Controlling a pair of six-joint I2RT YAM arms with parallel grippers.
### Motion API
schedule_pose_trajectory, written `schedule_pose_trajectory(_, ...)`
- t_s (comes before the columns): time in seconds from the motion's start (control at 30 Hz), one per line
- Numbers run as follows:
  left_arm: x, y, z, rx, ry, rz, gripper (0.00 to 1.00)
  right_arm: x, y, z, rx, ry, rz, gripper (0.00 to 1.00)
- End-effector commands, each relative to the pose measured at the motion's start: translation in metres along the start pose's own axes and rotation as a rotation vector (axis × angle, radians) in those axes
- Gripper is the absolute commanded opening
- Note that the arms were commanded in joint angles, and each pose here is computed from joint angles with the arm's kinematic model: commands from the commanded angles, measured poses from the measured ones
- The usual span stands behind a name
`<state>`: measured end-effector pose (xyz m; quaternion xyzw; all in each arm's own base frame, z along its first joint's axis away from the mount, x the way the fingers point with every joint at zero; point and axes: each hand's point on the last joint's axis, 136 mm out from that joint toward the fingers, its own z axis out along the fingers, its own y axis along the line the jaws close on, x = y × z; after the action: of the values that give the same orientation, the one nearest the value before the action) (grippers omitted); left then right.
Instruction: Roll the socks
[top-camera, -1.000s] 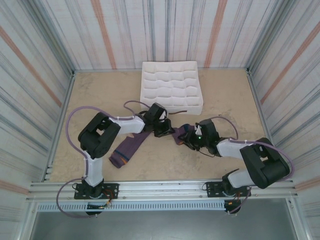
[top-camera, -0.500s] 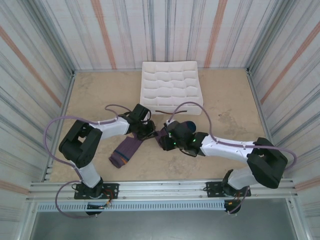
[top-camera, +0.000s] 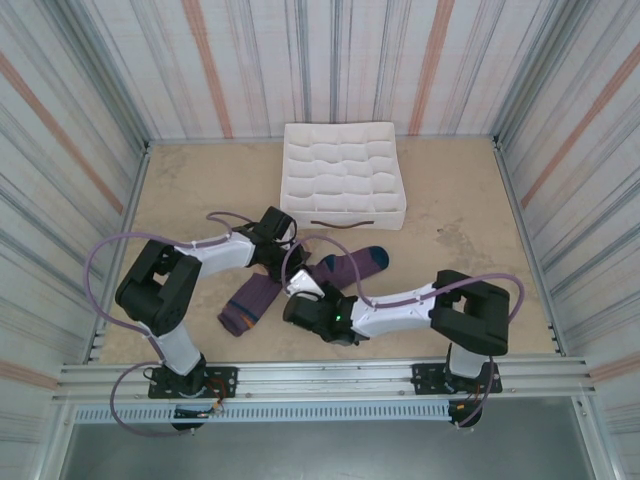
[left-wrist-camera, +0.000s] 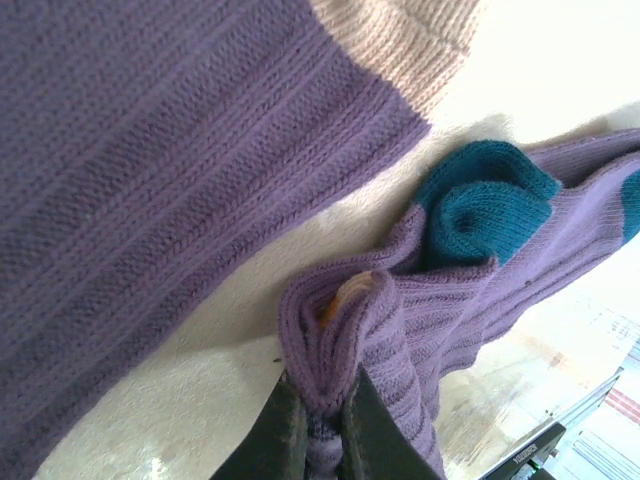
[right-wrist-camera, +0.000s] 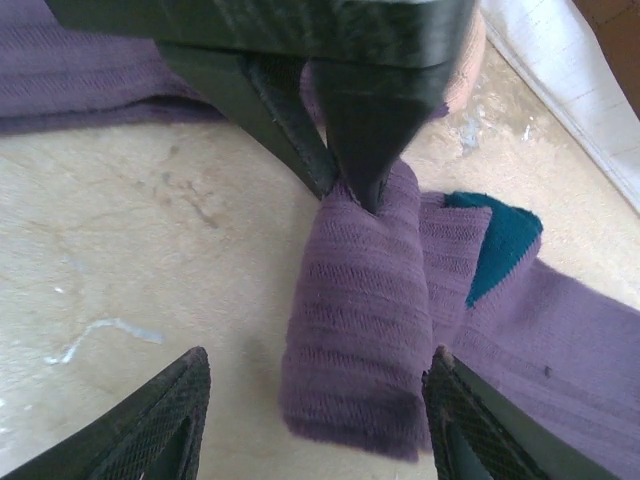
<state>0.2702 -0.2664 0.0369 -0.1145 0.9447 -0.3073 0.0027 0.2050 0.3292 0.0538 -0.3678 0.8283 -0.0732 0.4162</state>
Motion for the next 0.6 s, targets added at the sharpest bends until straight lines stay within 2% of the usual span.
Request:
schedule_pose_trajectory(0.0, 0.005, -0.002, -0.009, 0.004, 0.019, 0.007, 0.0, -0.006, -0.004, 0.007, 0.106, -0.023, -0.105, 0.59)
schedule_pose_trajectory(0.17, 0.006, 0.0, -0.01, 0.003, 0.017, 0.005, 0.0, -0.003, -0.005, 0.018, 0.157, -0.002, -0.133, 0.56)
schedule_pose_trajectory(0.23, 0.007, 0.0, -0.01, 0.004, 0.018, 0.003, 0.0, 0.0, -0.005, 0.021, 0.17, 0.013, -0.139, 0.51)
schedule_pose_trajectory(0.4, 0.005, -0.002, -0.013, 0.014, 0.01, 0.013, 0.01, 0.005, -0.005, 0.025, 0.182, 0.035, -0.154, 0.28)
schedule_pose_trajectory(0.5, 0.002, -0.004, -0.019, 0.029, -0.005, 0.027, 0.13, 0.007, -0.006, 0.026, 0.164, 0.046, -0.144, 0.05)
schedule_pose_trajectory(0.53, 0.001, -0.004, -0.022, 0.036, -0.011, 0.028, 0.19, 0.007, -0.007, 0.027, 0.158, 0.05, -0.135, 0.0)
schedule_pose_trajectory(0.57, 0.0, -0.004, -0.025, 0.041, -0.015, 0.029, 0.24, 0.007, -0.009, 0.027, 0.157, 0.051, -0.126, 0.0)
